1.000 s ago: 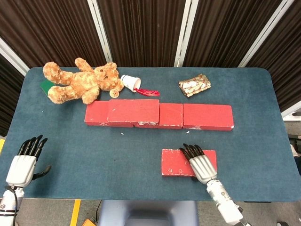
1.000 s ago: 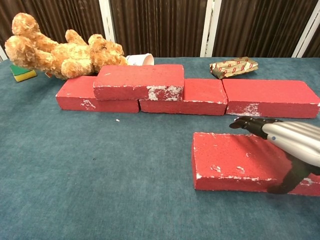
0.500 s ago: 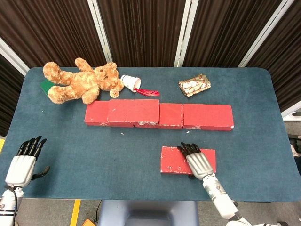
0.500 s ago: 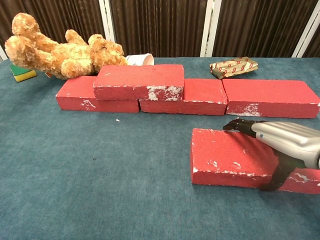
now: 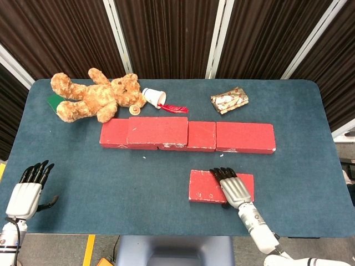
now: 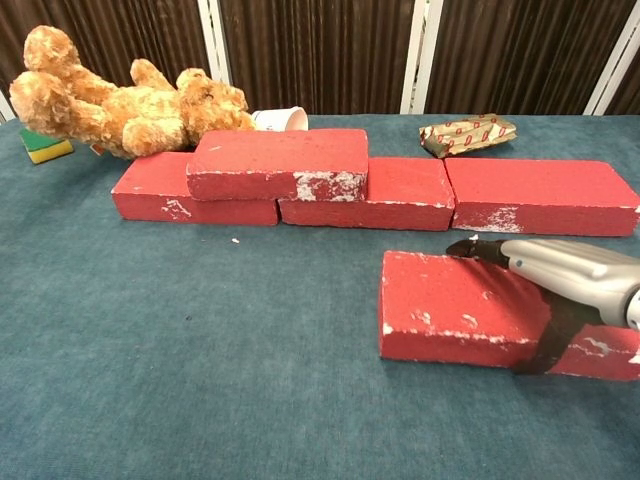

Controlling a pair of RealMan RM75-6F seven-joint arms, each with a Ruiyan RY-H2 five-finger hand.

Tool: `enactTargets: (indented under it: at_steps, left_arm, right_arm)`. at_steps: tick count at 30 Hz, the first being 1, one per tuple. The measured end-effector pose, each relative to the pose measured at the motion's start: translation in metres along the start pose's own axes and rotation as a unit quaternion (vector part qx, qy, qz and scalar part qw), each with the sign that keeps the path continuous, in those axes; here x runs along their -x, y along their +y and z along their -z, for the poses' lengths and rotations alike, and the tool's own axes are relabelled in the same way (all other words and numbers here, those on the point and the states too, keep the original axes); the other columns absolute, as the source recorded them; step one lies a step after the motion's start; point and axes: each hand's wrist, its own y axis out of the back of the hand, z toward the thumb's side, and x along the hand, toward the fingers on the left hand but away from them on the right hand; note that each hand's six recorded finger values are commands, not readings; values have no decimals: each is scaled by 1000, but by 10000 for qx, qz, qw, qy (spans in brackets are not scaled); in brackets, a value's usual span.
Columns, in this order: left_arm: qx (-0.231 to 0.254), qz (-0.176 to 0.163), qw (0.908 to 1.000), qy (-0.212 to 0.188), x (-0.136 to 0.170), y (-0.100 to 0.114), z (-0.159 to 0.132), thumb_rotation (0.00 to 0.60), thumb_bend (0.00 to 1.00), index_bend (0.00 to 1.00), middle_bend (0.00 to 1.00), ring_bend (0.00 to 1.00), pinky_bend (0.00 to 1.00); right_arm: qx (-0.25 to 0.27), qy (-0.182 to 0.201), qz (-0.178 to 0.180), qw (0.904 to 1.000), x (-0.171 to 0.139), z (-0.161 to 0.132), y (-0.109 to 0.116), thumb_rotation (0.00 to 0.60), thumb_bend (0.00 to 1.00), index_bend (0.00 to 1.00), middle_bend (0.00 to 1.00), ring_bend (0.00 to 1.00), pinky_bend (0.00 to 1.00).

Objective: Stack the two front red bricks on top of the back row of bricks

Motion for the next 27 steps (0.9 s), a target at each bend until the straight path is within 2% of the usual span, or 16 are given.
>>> enactTargets:
  at_steps: [2, 4, 8, 13, 20, 23, 27]
  left_arm:
    - [-2, 7, 10000, 12, 0, 0, 1, 600, 232, 0, 0, 0, 94]
    - [-7, 16, 10000, 29, 0, -1, 1, 600, 236, 0, 0, 0, 94]
    - [-11, 34, 10000, 42, -1, -1, 2, 600, 238, 0, 0, 0, 94]
    - [-62, -20, 10000, 24, 2, 1, 0, 600, 239, 0, 0, 0, 94]
    - [-240, -102, 9997, 40, 5, 2, -2, 600, 239, 0, 0, 0, 94]
    - [-353, -120, 9993, 81, 5, 1, -3, 600, 240, 0, 0, 0, 94]
    - [-500, -137, 9984, 214, 3, -1, 0, 600, 243, 0, 0, 0, 94]
  right_arm:
    - [8, -5, 60, 10000, 1, 1, 2, 600, 47, 470, 525, 402, 334]
    - [4, -13, 58, 10000, 1, 2, 3, 600, 49, 517, 558, 442, 378]
    - [35, -23, 91, 10000, 4, 4, 8, 600, 62, 528, 565, 449, 399]
    - [-10, 91, 365, 9993, 3, 6, 26, 600, 65, 528, 565, 449, 464]
    - [-398, 172, 1010, 9939, 9, 21, 88, 600, 70, 533, 566, 449, 474]
    - [-547, 308, 1172, 9911, 14, 22, 117, 600, 71, 533, 566, 449, 487]
    - [-1040, 583, 1412, 9828, 22, 16, 159, 600, 71, 534, 566, 451, 490]
